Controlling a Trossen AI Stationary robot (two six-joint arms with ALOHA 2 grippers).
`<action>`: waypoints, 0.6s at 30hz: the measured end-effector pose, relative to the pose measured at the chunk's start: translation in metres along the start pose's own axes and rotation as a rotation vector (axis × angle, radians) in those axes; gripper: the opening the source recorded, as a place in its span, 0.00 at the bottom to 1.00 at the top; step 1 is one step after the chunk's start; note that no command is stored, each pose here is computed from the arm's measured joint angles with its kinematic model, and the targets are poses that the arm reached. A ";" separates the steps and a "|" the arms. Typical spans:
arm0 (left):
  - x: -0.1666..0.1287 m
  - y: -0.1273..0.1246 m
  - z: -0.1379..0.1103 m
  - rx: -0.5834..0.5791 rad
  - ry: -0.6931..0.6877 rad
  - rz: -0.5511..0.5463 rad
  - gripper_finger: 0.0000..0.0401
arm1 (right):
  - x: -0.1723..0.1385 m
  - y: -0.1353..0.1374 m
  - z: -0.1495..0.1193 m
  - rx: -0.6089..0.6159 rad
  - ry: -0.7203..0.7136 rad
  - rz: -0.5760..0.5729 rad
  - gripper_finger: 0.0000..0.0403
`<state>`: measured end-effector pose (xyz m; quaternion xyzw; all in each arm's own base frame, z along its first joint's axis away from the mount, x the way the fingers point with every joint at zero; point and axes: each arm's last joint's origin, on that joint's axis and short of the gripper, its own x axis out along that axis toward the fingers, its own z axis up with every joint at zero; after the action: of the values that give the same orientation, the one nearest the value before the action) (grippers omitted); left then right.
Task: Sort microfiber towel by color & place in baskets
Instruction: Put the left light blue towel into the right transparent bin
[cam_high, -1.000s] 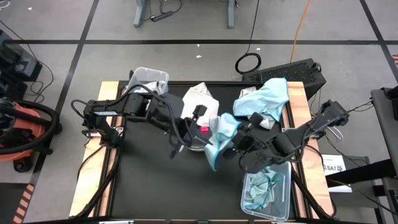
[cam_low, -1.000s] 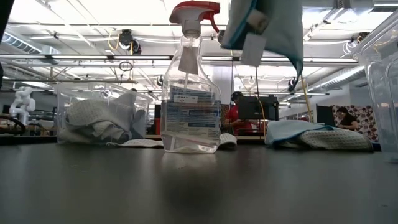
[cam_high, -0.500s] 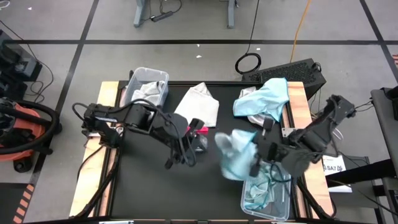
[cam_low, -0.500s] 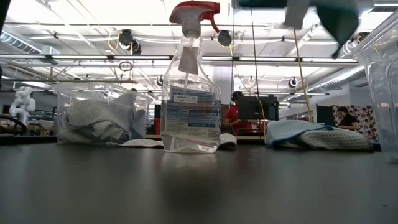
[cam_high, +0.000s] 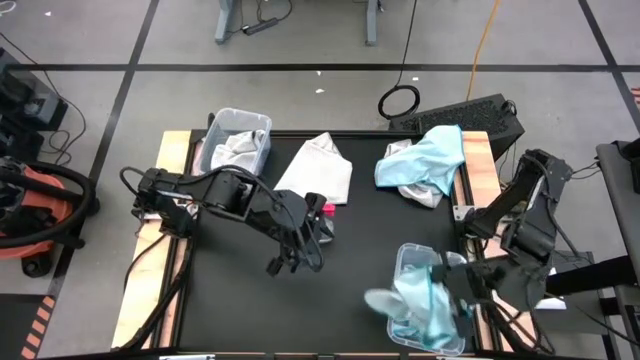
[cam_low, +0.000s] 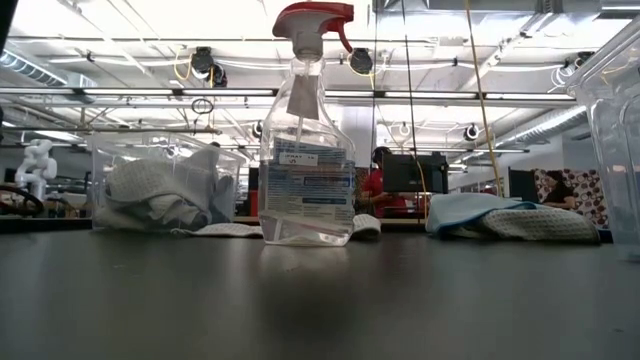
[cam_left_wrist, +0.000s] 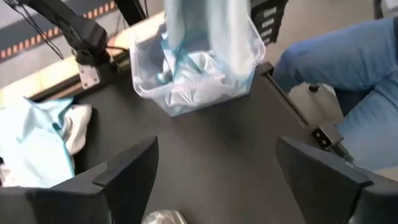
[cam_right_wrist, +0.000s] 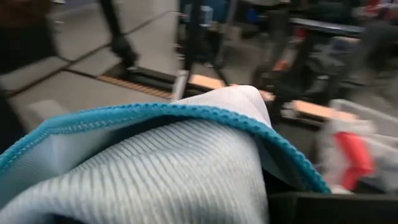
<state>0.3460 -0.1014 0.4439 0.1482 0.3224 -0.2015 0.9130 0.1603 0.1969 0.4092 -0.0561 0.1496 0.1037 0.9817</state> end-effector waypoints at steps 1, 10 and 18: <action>0.001 -0.001 -0.001 0.000 0.009 -0.002 0.82 | -0.002 0.003 -0.001 0.008 0.002 0.025 0.00; 0.009 -0.002 -0.003 0.000 0.037 -0.009 0.82 | -0.015 0.019 -0.013 0.121 0.083 0.087 0.00; 0.017 -0.002 -0.010 -0.003 0.076 -0.011 0.82 | -0.002 0.034 -0.034 0.148 0.227 0.073 0.00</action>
<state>0.3520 -0.1044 0.4254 0.1526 0.3582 -0.2002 0.8991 0.1417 0.2252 0.3746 0.0107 0.2691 0.1209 0.9554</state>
